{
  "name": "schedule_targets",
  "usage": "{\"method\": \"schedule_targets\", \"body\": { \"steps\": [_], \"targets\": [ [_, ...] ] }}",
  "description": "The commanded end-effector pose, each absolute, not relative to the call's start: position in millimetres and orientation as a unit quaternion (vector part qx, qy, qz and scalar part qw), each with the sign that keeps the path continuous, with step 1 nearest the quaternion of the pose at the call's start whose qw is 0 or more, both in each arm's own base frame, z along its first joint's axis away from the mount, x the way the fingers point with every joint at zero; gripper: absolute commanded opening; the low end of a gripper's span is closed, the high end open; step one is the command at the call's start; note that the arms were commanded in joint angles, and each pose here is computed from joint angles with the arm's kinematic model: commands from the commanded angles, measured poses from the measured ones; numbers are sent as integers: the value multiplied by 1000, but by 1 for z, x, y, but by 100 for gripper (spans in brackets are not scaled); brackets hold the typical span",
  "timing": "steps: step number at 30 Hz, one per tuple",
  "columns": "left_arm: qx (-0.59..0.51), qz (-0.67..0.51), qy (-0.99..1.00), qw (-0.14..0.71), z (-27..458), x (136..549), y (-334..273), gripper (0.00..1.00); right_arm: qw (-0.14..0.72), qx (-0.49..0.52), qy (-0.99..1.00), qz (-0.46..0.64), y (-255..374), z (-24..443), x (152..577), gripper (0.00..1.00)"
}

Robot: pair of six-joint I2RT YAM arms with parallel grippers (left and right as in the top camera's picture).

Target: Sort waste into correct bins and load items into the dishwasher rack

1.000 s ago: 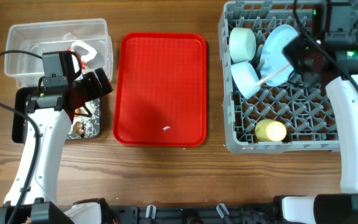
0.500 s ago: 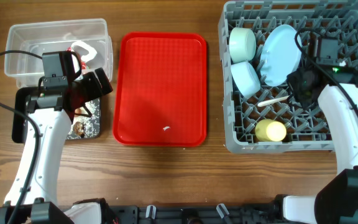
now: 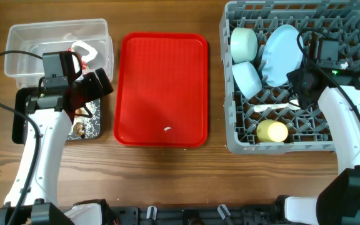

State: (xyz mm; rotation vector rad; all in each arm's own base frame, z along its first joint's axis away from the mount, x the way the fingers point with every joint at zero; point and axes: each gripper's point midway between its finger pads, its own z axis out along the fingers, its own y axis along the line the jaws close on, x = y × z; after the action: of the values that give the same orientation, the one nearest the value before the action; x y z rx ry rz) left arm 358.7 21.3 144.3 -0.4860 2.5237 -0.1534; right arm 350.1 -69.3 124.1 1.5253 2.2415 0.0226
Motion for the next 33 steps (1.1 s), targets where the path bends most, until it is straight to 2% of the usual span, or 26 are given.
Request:
{"method": "schedule_targets", "body": {
  "steps": [1, 4, 8, 10, 11, 12, 14, 19, 24, 30, 33],
  "targets": [
    [-177, -53, 940, 288, 149, 361, 24, 100, 210, 505, 837, 25, -60, 133, 349, 62],
    [-177, -53, 940, 288, 149, 361, 24, 100, 229, 451, 861, 51, -48, 163, 337, 63],
    [-177, -53, 940, 288, 149, 361, 24, 100, 283, 326, 898, 87, -24, 214, 313, 63],
    [-177, -53, 940, 288, 149, 361, 24, 100, 312, 249, 911, 107, -8, 237, 299, 67],
    [-177, -53, 940, 288, 149, 361, 24, 100, 326, 200, 916, 123, 3, 249, 289, 72],
    [-177, -53, 940, 288, 149, 361, 24, 100, 341, 159, 916, 137, 13, 260, 279, 100],
    [-177, -53, 940, 288, 149, 361, 24, 100, 363, 131, 907, 169, 26, 278, 261, 100],
    [-177, -53, 940, 288, 149, 361, 24, 100, 413, 165, 870, 213, 33, 312, 234, 100],
    [-177, -53, 940, 288, 149, 361, 24, 100, 415, 174, 873, 190, 27, 309, 211, 100],
    [-177, -53, 940, 288, 149, 361, 24, 100, 425, 199, 874, 126, 6, 298, 209, 100],
    [-177, -53, 940, 288, 149, 361, 24, 100, 485, 178, 849, 110, -1, 308, 227, 100]
  ]
}}
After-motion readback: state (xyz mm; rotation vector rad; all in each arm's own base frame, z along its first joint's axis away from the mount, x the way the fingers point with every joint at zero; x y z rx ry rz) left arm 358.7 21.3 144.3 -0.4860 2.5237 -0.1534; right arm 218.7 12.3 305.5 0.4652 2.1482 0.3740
